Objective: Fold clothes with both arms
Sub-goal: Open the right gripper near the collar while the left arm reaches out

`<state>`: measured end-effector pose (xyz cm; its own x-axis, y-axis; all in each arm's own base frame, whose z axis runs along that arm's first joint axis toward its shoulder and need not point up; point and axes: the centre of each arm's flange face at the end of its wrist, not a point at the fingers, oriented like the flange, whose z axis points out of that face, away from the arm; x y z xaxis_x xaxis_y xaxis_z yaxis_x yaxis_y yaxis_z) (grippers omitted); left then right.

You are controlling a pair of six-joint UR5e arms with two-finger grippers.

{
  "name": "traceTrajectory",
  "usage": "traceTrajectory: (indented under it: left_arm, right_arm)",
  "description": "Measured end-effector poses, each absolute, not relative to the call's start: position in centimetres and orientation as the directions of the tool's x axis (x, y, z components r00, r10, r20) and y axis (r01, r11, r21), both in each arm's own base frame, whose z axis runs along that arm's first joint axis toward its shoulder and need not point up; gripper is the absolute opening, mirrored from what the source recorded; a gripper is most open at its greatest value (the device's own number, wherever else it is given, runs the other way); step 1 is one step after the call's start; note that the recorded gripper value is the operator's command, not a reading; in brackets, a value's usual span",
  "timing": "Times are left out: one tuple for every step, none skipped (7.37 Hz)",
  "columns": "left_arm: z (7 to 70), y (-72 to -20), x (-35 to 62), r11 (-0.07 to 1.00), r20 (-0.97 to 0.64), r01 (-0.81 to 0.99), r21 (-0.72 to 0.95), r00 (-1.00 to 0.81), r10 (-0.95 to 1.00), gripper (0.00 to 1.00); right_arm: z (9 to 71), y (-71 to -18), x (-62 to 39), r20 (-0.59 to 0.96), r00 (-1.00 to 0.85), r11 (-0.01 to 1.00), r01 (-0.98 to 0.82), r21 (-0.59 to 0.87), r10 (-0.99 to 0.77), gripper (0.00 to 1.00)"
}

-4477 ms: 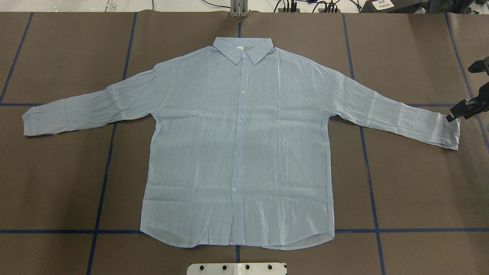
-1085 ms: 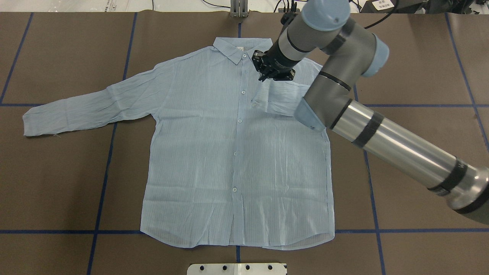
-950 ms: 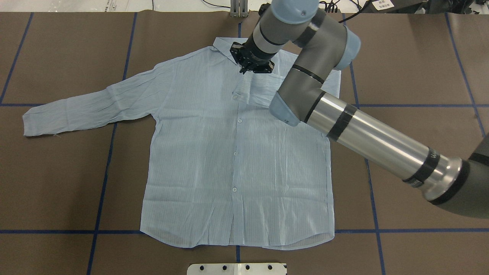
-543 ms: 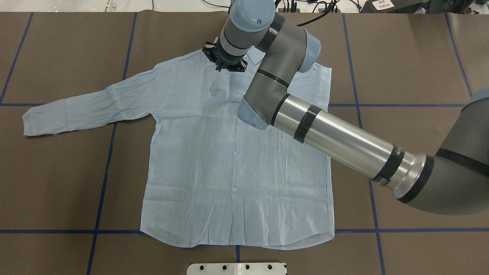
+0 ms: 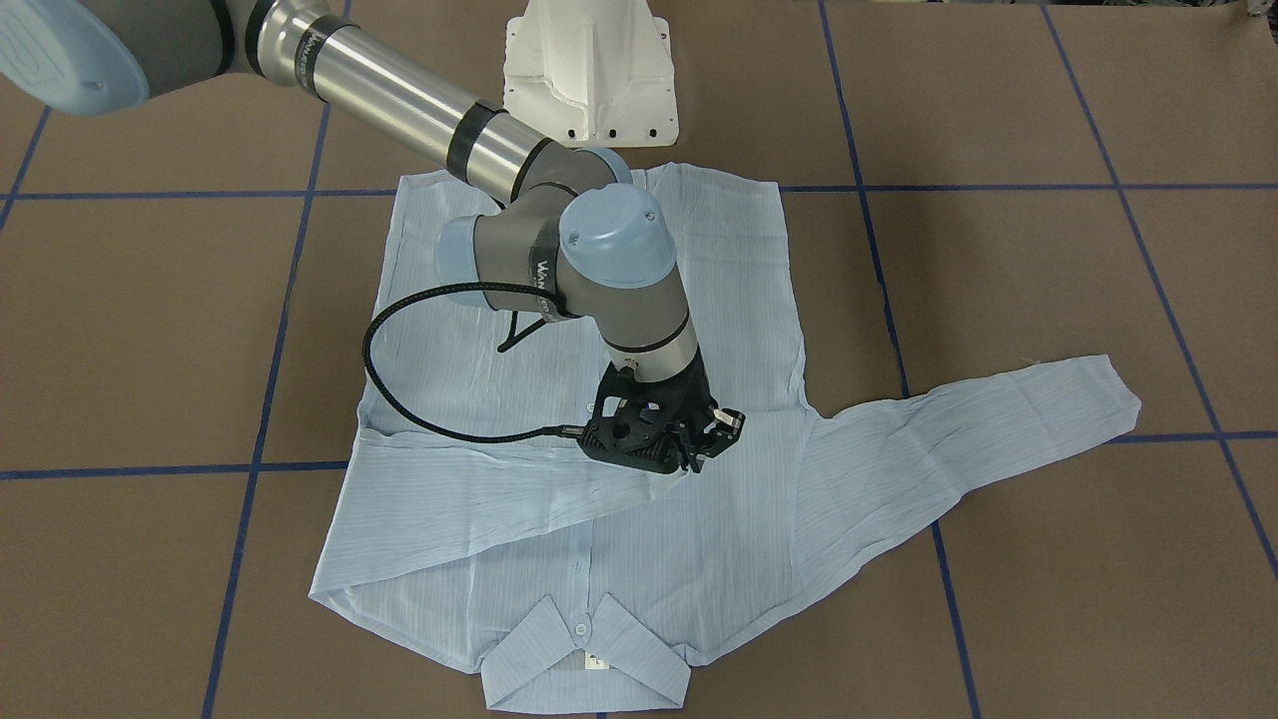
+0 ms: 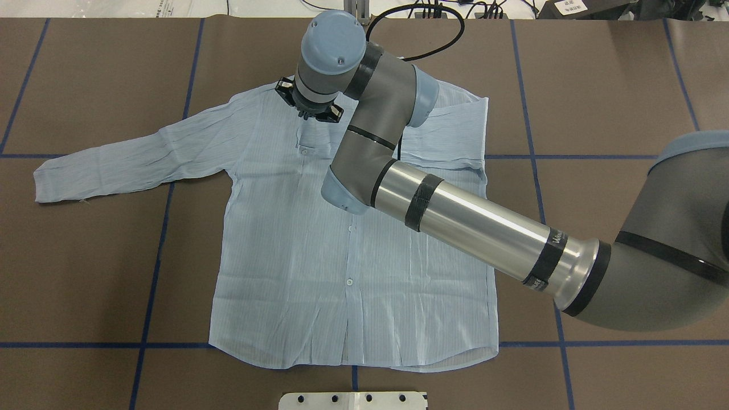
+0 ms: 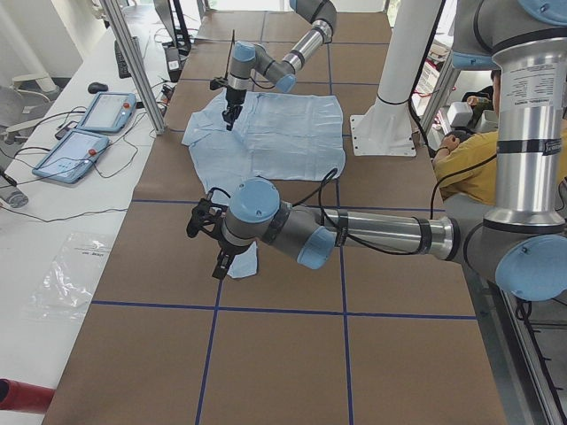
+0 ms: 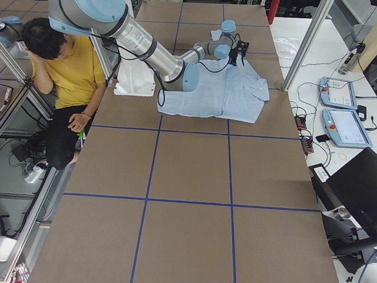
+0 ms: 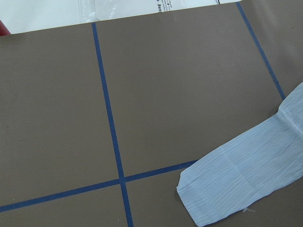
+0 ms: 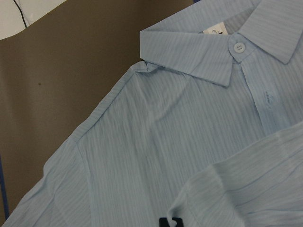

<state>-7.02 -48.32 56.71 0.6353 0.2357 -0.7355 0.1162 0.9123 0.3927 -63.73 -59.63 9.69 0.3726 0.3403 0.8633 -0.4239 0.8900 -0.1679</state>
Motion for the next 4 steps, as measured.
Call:
traceTrajectory:
  left_arm:
    - [57.5,-48.5,-6.3,0.923,-0.745,0.114,0.367,0.630,0.218,0.99]
    - [58.3,-49.0,-4.9,0.937,-0.759,0.114,0.330,0.622,0.192,0.99]
    - [59.1,-49.5,-2.9,0.947,-0.775,0.119,0.297,0.610,0.166,0.99]
    - [60.8,-49.9,-1.2,0.953,-0.787,0.122,0.278,0.597,0.153,0.99]
  right_arm:
    - [8.2,-58.7,-64.6,0.870,0.358,0.888,-0.428,-0.170,0.339,1.00]
    - [6.7,-58.0,-65.1,0.876,0.345,0.887,-0.428,-0.172,0.336,1.00]
    - [5.6,-57.4,-65.4,0.880,0.333,0.885,-0.432,-0.176,0.338,1.00]
    - [5.1,-56.9,-65.4,0.883,0.324,0.883,-0.433,-0.180,0.339,1.00]
